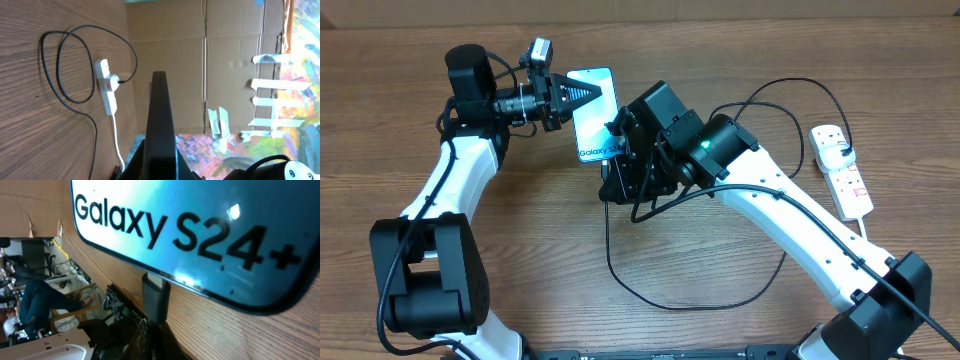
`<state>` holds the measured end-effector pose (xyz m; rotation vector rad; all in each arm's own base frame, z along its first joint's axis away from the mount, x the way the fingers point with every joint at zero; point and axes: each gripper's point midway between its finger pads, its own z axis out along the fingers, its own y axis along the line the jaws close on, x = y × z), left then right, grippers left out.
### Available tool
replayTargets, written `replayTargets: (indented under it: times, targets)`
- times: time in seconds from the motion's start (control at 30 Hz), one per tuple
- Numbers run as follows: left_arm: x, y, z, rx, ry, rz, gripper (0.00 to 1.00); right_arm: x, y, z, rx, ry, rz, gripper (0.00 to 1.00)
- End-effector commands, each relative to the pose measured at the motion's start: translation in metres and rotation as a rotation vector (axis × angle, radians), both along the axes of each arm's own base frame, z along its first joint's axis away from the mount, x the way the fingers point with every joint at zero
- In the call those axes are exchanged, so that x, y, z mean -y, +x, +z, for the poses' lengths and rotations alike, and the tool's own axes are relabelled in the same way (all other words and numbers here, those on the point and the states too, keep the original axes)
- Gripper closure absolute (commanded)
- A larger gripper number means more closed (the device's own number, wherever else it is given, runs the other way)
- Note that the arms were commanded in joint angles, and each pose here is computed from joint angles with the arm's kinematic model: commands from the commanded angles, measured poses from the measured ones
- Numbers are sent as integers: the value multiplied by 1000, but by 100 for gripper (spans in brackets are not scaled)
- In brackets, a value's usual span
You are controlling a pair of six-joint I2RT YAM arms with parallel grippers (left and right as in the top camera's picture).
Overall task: Plug charger to phone and switch on socket
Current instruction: 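Push the plug upward into the phone's port with the right gripper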
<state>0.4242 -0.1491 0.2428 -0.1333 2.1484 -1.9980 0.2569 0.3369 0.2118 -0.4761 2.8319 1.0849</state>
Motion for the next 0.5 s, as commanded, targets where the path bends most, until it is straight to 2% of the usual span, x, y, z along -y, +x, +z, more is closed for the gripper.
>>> replayTargets:
  times: [0.0, 0.47]
  targets:
    - [-1, -3, 8, 63, -3, -29, 96, -3, 6, 10, 24, 21, -3, 96]
    - [-2, -1, 8, 15, -8, -15, 96, -5, 7, 11, 28, 28, -6, 96]
